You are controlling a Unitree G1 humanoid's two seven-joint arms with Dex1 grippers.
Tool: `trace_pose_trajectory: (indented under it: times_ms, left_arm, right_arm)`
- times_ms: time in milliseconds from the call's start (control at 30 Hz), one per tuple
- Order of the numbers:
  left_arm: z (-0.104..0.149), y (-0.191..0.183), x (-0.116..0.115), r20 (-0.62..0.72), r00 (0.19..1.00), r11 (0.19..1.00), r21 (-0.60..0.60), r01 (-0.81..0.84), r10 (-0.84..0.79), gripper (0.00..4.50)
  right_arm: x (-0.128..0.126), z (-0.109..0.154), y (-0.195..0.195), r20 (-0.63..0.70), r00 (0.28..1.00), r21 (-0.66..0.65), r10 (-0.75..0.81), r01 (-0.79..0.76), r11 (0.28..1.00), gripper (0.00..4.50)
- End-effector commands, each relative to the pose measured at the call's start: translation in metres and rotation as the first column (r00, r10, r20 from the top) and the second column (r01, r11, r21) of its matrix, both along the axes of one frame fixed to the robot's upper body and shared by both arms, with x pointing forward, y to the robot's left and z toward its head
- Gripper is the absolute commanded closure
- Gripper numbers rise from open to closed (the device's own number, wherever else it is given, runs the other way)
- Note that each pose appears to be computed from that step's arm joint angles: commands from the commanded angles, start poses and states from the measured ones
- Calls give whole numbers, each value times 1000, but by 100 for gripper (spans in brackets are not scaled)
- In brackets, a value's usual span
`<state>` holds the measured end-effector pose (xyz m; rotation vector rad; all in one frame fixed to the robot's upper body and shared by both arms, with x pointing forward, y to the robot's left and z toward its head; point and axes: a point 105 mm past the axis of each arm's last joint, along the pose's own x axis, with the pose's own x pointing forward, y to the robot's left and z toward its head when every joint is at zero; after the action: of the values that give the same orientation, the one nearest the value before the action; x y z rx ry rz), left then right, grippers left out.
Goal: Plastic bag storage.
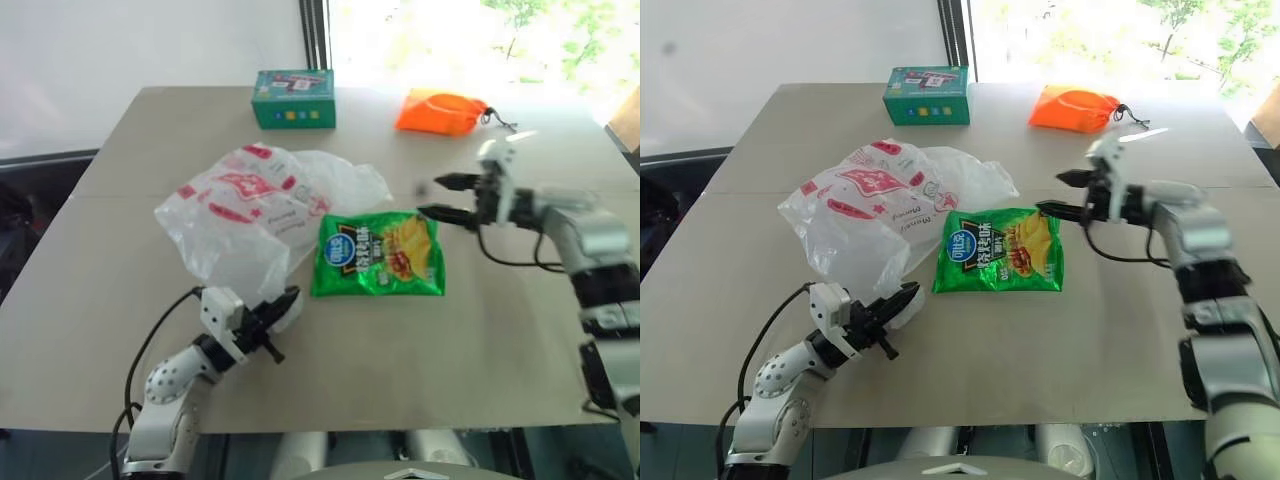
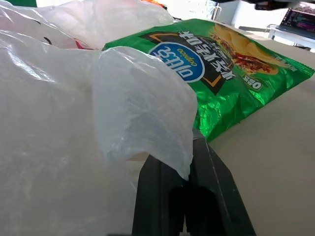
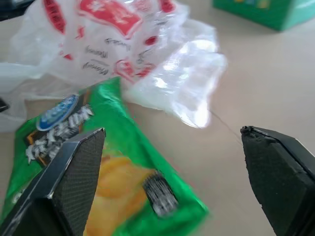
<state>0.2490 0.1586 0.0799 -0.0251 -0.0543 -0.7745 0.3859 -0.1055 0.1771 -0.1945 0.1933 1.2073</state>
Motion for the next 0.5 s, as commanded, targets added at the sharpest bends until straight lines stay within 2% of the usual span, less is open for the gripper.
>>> trace_pose_trajectory:
  times_ms: [33,133,233,367,467,500]
  left_arm:
    - [6,-2,-1,31,1000,1000,0,-2,2,450]
    - [5,-3,-4,34,999,1000,-3,-5,5,450]
    - [8,-3,-5,48,999,1000,-3,-20,20,450]
    - [12,-1,-4,67,997,999,-7,-47,47,450]
    - [14,-1,-1,73,995,998,-11,-63,64,450]
    - [14,-1,0,75,995,998,-12,-65,65,450]
  right_arm:
    - [9,-4,10,-55,998,-35,43,-45,998,5]
    - [8,-18,25,-147,984,-104,103,-119,987,5]
    - [-5,-37,23,-246,948,-209,201,-254,944,5]
    - [-17,-48,19,-318,912,-246,260,-344,906,5]
    - [-20,-50,22,-335,904,-206,265,-345,916,94]
    - [-20,-48,23,-338,903,-183,264,-338,923,145]
